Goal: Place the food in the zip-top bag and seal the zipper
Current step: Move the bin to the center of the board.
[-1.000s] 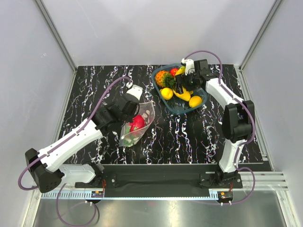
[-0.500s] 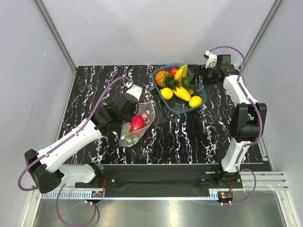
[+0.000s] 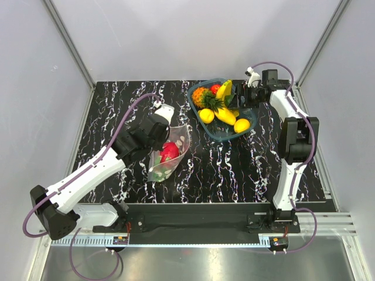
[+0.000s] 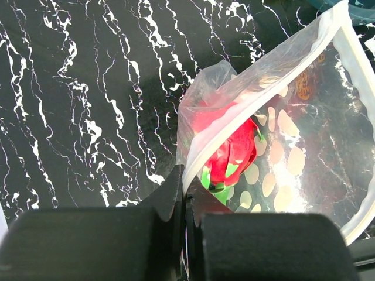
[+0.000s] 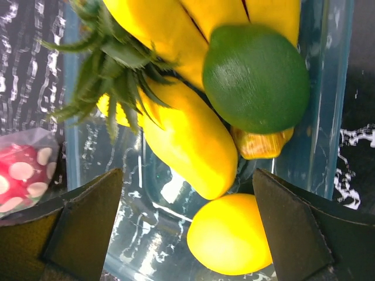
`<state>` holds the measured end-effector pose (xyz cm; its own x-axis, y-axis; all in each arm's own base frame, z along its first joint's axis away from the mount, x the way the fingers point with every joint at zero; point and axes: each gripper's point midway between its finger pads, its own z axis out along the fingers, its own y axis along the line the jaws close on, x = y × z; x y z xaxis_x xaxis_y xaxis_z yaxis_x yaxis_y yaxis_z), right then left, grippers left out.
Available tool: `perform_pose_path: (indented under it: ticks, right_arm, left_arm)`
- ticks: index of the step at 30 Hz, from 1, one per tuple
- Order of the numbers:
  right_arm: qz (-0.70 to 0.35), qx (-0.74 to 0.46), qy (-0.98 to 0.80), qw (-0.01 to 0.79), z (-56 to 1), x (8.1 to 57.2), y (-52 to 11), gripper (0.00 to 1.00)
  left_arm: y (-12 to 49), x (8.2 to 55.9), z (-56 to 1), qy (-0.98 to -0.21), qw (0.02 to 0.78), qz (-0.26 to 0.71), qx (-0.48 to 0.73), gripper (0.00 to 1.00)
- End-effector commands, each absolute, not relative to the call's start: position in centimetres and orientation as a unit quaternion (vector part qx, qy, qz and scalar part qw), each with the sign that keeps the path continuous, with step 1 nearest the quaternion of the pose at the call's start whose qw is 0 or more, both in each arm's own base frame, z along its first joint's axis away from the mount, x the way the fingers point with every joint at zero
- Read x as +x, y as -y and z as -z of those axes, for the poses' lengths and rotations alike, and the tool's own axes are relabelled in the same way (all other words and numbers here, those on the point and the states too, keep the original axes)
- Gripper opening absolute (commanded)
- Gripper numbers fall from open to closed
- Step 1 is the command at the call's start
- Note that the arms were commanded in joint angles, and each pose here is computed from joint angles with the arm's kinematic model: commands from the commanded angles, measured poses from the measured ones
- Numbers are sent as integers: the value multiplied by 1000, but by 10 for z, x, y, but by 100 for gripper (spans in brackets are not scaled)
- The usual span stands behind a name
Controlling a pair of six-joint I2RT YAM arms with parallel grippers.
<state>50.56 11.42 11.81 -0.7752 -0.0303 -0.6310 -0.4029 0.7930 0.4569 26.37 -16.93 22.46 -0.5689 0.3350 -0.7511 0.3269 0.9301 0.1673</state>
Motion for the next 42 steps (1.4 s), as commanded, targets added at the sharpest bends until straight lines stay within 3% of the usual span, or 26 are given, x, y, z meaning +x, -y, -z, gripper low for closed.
perform_pose_path:
  ticks: [1,12,20,27,33,42]
  right_arm:
    - [-325,-125,-877,330,-149,514,-121,100]
    - [-403,-121,-847,326,-160,495,-144,100]
    - [-392,-116,-868,281,-140,495,-156,100]
    - [-386,-126,-864,298,-139,497,-177,100]
    - [-385,-175,-862,279,-138,466,-205,100]
    - [-313,-193,-855,364,-230,454,-187,100]
  left_arm:
    - [176,271,-239,-876,447,18,181,1]
    - [177,270,-235,-879,439,26,184,1]
    - [178,270,-236,-879,437,30,186,1]
    - [179,269,-236,-880,437,34,186,1]
    - [179,269,-234,-880,435,33,188,0]
    - [179,268,-234,-881,434,32,188,0]
